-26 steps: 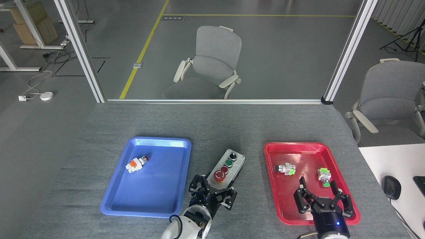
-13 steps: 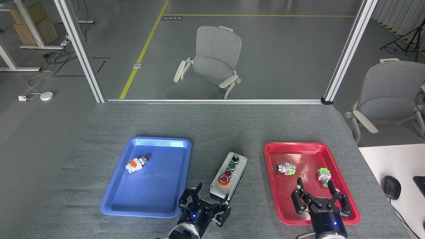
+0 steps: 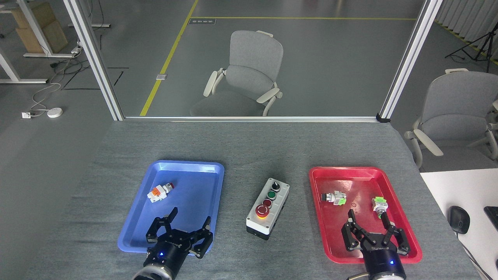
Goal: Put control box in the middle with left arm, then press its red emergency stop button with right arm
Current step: 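Lower the box onto the table and open the left gripper, then withdraw the left gripper back over the blue tray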
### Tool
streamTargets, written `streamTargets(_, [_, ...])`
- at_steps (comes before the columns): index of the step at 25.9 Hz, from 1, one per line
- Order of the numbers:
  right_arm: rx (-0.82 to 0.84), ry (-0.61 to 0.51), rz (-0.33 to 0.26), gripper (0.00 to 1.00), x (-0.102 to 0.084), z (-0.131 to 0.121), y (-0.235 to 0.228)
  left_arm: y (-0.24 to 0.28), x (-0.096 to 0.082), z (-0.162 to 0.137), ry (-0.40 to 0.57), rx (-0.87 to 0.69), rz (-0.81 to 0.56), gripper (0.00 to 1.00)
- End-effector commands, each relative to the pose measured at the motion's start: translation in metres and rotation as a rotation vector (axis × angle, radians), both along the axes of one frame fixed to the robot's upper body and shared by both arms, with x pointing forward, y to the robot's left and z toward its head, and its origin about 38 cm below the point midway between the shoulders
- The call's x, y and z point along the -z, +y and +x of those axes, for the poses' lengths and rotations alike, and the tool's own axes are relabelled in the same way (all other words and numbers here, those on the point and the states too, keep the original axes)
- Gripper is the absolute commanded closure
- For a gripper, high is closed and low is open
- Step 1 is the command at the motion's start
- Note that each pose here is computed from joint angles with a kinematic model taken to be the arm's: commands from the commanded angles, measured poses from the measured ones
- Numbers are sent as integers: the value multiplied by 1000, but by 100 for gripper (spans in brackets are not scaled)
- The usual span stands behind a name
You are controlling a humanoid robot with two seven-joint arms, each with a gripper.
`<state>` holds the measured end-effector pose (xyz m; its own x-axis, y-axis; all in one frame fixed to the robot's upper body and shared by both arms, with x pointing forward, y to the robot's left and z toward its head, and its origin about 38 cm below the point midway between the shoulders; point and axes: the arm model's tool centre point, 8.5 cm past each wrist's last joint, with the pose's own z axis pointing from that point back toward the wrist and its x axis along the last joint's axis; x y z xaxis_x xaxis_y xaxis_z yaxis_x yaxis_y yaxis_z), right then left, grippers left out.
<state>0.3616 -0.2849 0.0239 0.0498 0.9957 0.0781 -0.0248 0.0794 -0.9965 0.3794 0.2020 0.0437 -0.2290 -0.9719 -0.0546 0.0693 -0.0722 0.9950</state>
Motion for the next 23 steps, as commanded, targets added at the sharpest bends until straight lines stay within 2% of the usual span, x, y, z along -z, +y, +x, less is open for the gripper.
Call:
streamTargets(1, [-9, -1, 5, 8, 0, 1, 2, 49, -26, 17, -72, -130, -26, 2])
streamTargets(3, [-13, 0, 7, 13, 0, 0, 4, 67, -46, 30, -123, -179, -34, 2])
streamTargets(6, [-48, 2, 9, 27, 1, 1, 12, 82, -59, 38, -158, -229, -44, 2])
streamTargets(8, [-97, 1, 13, 44, 1, 2, 23, 93, -60, 38, -163, -262, -56, 2])
streamTargets(13, [-230, -12, 30, 76, -2, 4, 51, 97, -54, 39, -134, -291, -182, 2])
streamTargets(16, [-279, -32, 34, 91, -8, 11, 68, 97, -58, 39, -158, -282, -217, 1])
streamTargets(19, [-322, -51, 28, 100, -16, 19, 84, 95, -59, 39, -171, -280, -219, 1])
streamTargets(23, [-365, -50, 23, 100, -18, 21, 102, 94, -59, 39, -171, -277, -220, 1])
